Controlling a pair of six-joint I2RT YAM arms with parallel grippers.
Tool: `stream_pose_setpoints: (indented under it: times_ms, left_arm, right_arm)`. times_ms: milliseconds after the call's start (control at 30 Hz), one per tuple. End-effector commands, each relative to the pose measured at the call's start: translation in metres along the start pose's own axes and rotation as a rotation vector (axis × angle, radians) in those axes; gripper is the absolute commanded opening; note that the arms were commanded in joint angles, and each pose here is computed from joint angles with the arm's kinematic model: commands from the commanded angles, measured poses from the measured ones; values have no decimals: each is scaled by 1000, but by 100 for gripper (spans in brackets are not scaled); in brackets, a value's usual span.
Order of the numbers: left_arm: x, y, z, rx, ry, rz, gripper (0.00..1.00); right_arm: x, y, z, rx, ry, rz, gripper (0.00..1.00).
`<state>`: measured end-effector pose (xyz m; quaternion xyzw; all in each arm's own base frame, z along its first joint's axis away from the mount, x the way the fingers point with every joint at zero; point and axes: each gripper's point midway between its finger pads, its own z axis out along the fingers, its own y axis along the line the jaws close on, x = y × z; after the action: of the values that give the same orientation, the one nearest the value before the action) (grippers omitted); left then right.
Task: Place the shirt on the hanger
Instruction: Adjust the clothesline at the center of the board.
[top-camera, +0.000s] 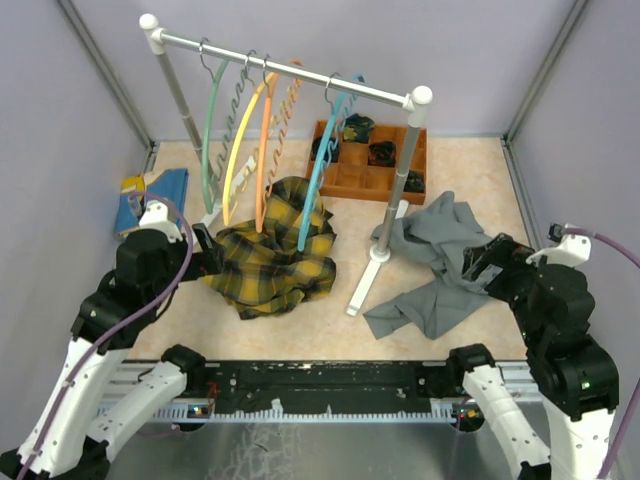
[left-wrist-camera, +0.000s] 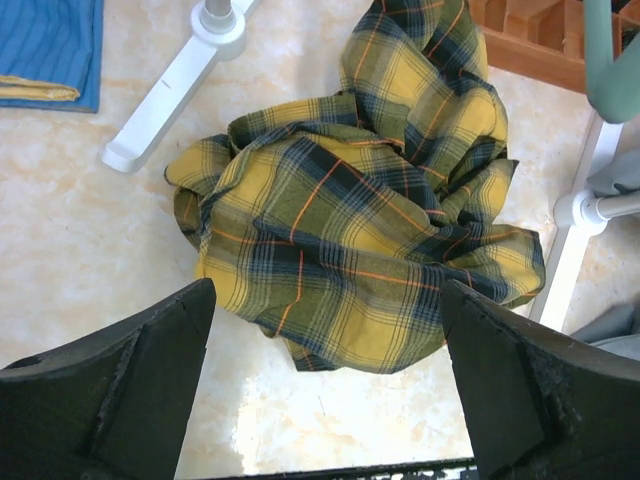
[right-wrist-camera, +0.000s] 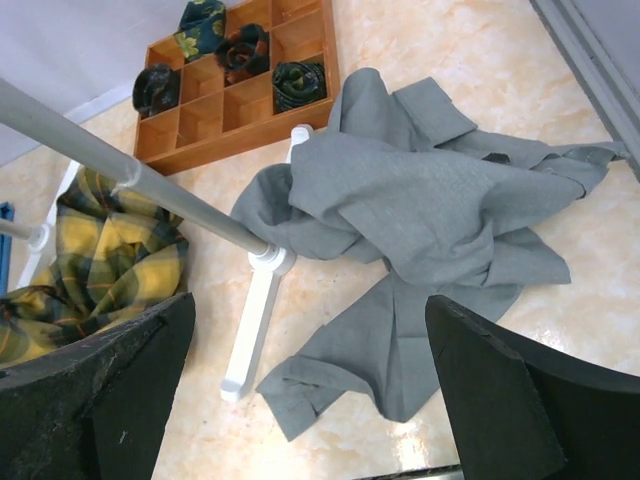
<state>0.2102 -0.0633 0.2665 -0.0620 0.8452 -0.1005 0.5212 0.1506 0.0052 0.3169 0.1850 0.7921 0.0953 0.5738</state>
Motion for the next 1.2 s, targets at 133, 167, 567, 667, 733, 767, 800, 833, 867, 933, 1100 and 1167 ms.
stream_pose_setpoints:
  times_ms: [133,167,567,667,733,767,800,833,867,933,1100,1167]
  left_arm:
    - [-1,-2,-3,10,84,-1,99]
    - [-1,-1,-3,4,87,-2,99]
    - [14,-12,-3,95,72,-82,99]
    - [17,-8,-3,88,52,-98,99]
    - [19,-3,-4,68,42,-111,99]
    - [20,-1,-4,54,40,-120,99]
    - [21,2,-4,38,40,-137,99]
    - [22,5,-4,23,38,-152,99]
    - [23,6,-5,14,36,-168,99]
    - [22,5,-5,20,19,-188,98]
    - [11,8,-7,27,-67,-219,98]
    - [7,9,-6,34,-105,-211,98]
  right_arm:
    - [9,19,-3,-59,135,16,99]
    - [12,19,0,-56,152,13,99]
    - [49,34,13,-155,402,-140,99]
    - [55,32,14,-155,443,-269,99]
    - [62,32,17,-158,476,-325,99]
    - [67,37,19,-190,497,-345,99]
    - [72,44,20,-238,516,-361,99]
    - [77,50,23,-274,531,-371,99]
    - [80,53,26,-286,539,-373,99]
    - [80,54,38,-263,523,-368,99]
    - [81,65,75,-242,416,-273,99]
    - [82,78,87,-288,365,-215,99]
